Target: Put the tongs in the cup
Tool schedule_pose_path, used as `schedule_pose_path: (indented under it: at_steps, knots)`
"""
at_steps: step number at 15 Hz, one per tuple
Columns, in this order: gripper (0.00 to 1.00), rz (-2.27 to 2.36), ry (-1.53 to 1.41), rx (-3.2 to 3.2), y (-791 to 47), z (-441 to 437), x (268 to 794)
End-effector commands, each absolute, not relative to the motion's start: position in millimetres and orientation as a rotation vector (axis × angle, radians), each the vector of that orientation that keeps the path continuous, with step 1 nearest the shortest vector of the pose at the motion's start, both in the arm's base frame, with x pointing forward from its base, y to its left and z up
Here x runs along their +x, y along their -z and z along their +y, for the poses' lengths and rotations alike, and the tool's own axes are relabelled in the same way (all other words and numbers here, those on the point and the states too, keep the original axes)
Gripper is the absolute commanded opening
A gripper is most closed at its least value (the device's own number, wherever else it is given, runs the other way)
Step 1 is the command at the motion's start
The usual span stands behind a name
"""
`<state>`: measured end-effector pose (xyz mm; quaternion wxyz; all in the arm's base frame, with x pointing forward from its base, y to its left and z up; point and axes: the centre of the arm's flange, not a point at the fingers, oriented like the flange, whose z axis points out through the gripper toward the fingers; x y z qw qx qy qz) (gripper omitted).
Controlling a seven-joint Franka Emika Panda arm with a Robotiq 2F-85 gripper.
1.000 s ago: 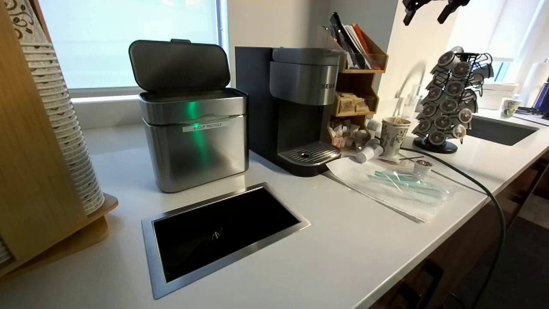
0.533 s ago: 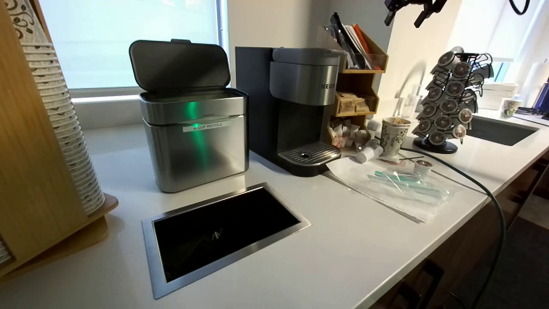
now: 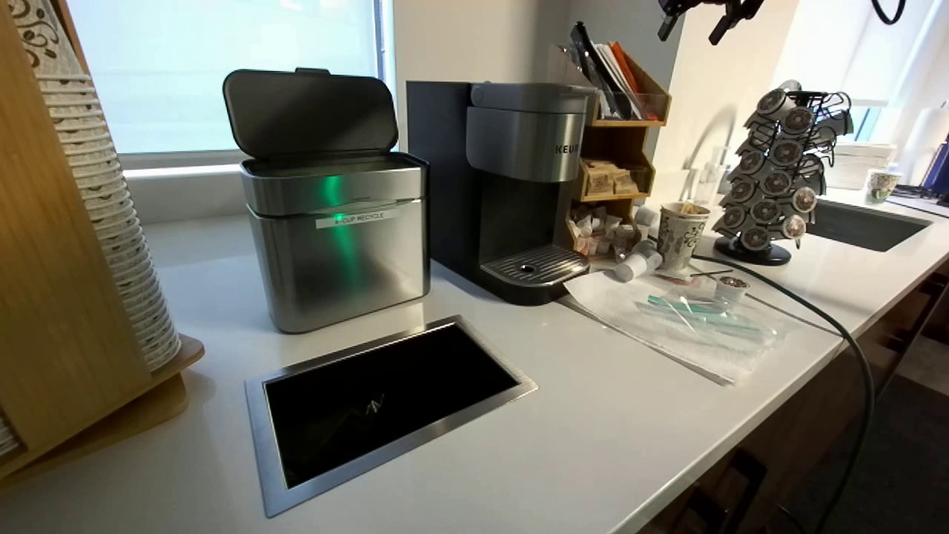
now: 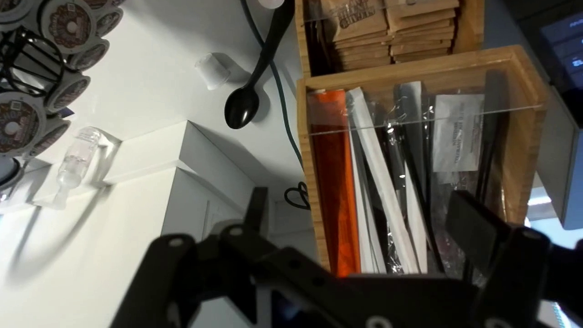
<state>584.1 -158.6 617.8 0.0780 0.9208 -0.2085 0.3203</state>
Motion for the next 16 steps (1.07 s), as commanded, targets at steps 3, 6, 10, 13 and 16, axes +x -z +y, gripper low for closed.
schedule_pose_path:
  at_steps: [3, 6, 10, 13, 16]
  knots:
    - [1.00, -0.586, -1.010, 2.768, -618.9, -146.0, 636.6]
    - [1.00, -0.588, -1.023, 2.772, -615.8, -147.4, 658.8]
    - [1.00, -0.626, -1.053, 2.878, -605.2, -151.3, 682.7]
    - [1.00, -0.651, -1.068, 2.930, -600.3, -152.1, 697.3]
    - [1.00, -0.621, -1.061, 2.943, -594.1, -152.6, 705.9]
